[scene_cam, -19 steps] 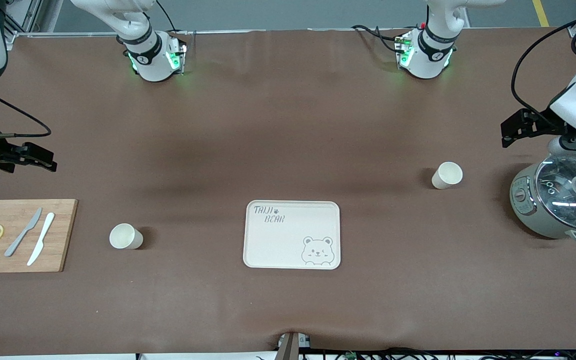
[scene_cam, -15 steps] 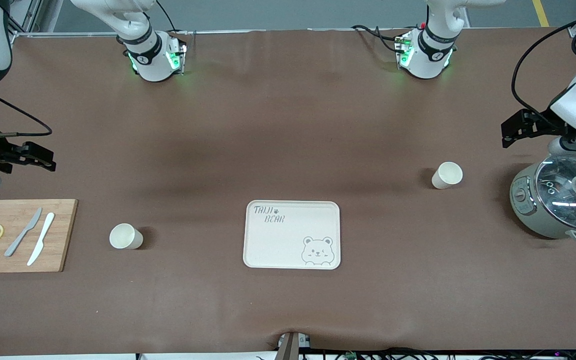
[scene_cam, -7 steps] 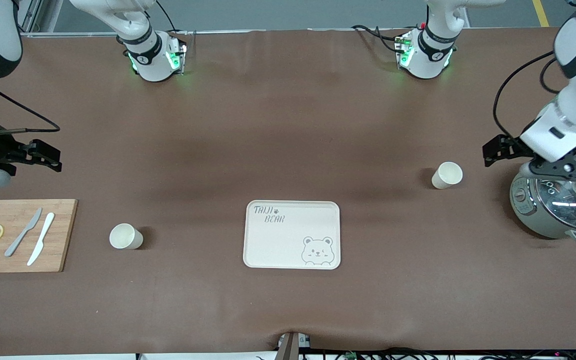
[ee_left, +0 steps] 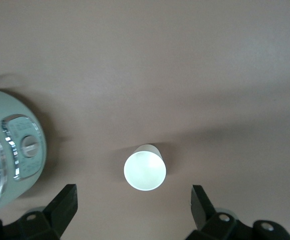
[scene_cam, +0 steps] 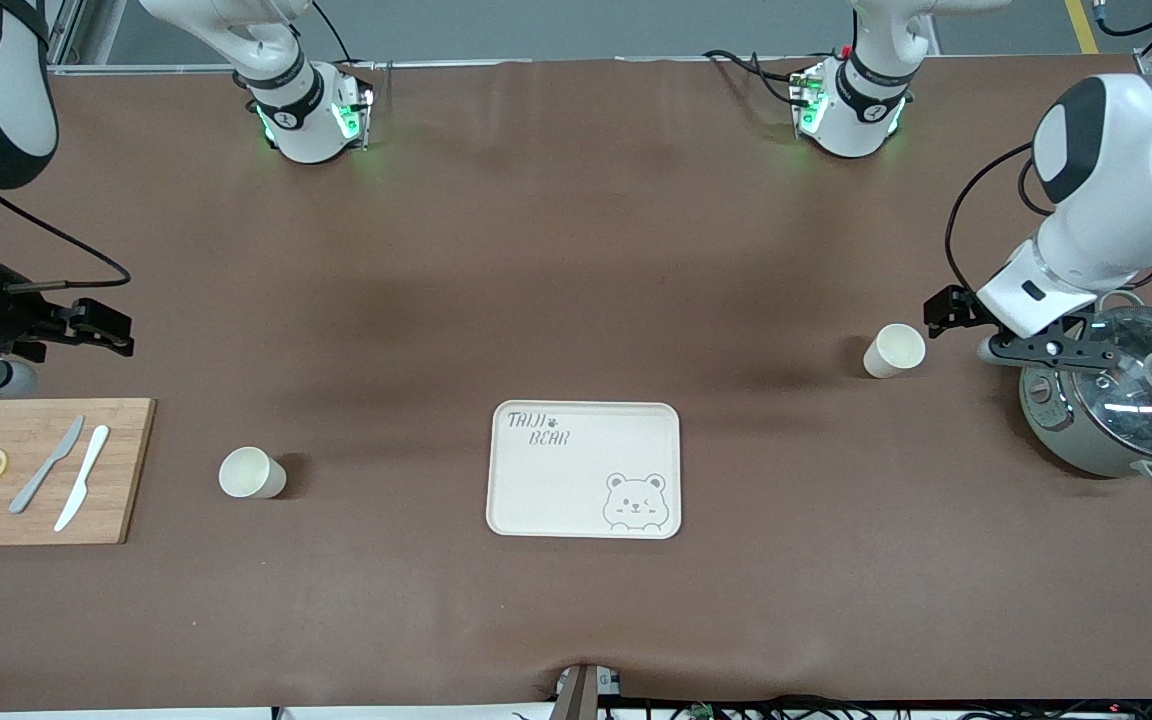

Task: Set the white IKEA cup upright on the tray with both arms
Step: 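Reach the right gripper and the left gripper toward the two white cups, then lower both grippers around the white cups and close them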

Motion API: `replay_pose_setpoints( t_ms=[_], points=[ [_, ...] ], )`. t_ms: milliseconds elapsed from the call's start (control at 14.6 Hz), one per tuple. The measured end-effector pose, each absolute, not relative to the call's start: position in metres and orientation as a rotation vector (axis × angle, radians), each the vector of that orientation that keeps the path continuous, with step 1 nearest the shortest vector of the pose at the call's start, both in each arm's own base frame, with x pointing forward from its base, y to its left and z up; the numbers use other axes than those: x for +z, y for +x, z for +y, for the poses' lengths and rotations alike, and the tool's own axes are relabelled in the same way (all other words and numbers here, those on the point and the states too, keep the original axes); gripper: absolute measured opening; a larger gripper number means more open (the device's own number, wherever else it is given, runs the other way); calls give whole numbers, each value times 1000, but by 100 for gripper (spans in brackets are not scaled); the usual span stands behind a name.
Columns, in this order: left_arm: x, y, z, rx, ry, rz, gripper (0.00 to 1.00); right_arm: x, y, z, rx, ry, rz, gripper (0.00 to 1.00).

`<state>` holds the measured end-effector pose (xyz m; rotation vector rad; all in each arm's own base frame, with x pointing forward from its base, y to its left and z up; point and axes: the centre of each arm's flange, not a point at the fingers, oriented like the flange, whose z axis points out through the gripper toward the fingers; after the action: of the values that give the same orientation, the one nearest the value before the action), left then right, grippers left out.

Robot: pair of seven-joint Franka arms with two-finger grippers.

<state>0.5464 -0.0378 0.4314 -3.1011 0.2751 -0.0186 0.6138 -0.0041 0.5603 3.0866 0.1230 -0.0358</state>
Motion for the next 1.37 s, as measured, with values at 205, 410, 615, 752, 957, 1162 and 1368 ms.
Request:
replay_pose_setpoints(
  t_ms=[205,410,615,752,957,1162,1368],
  points=[
    [394,525,-11,-22,-3122,286,100,555,615,-4,-48,3093,120,100],
    [366,511,8,-41,-3121,280,100,534,623,-4,-94,3103,114,100],
    [343,499,15,-71,-3117,296,100,497,637,-2,-130,3131,108,100],
    [331,494,17,-89,-3115,294,100,471,643,0,-121,3150,102,100],
    [313,490,20,-121,-3109,316,100,434,643,0,-104,3164,92,100],
    [293,487,24,-143,-3105,325,100,405,644,0,-96,3168,85,100],
    [273,487,25,-175,-3101,325,100,386,655,-4,-28,3168,71,100]
  ],
)
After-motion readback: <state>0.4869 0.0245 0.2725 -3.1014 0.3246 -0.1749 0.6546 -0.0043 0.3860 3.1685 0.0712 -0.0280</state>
